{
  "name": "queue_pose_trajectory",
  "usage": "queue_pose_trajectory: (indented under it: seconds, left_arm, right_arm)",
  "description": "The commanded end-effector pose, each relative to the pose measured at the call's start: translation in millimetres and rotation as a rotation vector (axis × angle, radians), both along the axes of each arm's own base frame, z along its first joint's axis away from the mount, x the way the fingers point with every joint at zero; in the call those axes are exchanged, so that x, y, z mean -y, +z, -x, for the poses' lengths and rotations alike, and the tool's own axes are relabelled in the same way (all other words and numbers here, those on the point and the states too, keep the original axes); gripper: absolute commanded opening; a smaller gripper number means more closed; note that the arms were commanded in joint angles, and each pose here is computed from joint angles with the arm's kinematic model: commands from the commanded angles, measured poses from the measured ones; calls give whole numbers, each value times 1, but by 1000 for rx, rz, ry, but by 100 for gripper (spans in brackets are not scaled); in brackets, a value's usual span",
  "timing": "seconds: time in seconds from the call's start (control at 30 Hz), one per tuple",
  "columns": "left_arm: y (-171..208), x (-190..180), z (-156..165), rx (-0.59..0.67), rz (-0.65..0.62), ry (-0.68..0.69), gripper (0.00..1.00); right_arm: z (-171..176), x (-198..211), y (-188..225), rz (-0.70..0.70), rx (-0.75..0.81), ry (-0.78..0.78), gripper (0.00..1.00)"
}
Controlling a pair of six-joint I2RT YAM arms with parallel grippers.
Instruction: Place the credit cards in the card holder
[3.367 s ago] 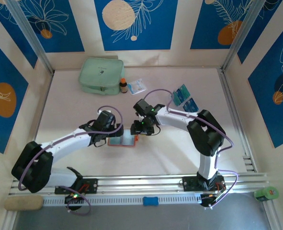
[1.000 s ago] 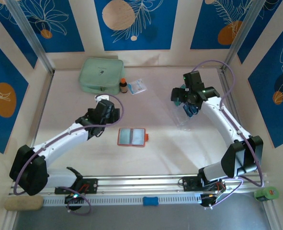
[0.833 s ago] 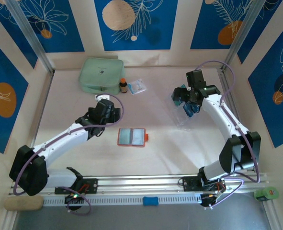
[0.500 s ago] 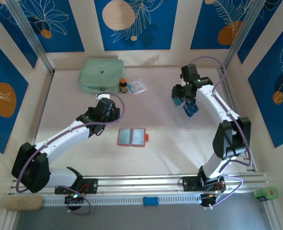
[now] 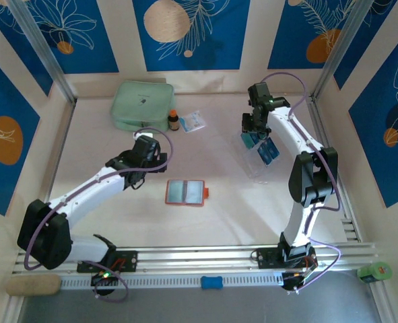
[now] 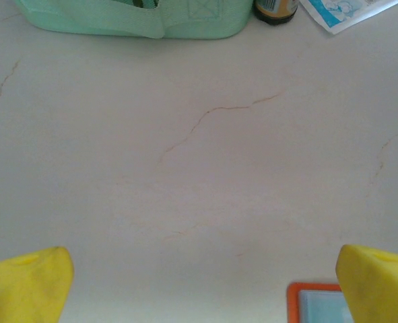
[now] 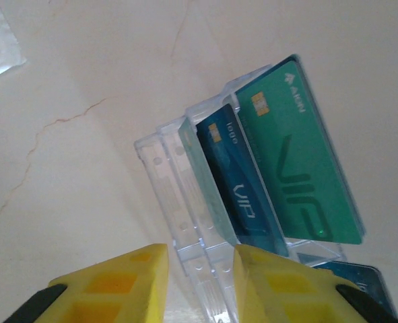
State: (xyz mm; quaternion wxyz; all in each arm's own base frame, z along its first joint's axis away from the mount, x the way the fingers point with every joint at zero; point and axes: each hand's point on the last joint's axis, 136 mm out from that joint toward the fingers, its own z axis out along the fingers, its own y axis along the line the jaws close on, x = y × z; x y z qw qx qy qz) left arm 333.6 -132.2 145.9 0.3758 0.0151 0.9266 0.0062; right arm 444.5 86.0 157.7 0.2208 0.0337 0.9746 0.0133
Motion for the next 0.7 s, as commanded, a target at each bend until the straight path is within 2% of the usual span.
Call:
queue_pose_trajectory:
  seconds: [0.0,0.37,0.67]
  left_arm:
    - [5,0,1,10,9,-24,100]
    - [5,5,1,1,29,-43,100]
    - [6,7,4,-1,51,-43,100]
  right_arm:
    - [10,16,1,54,-26,-20,31]
    - [57,45,-4,97,-56,-96,31]
    - [73,52,-23,115,-104,-98,31]
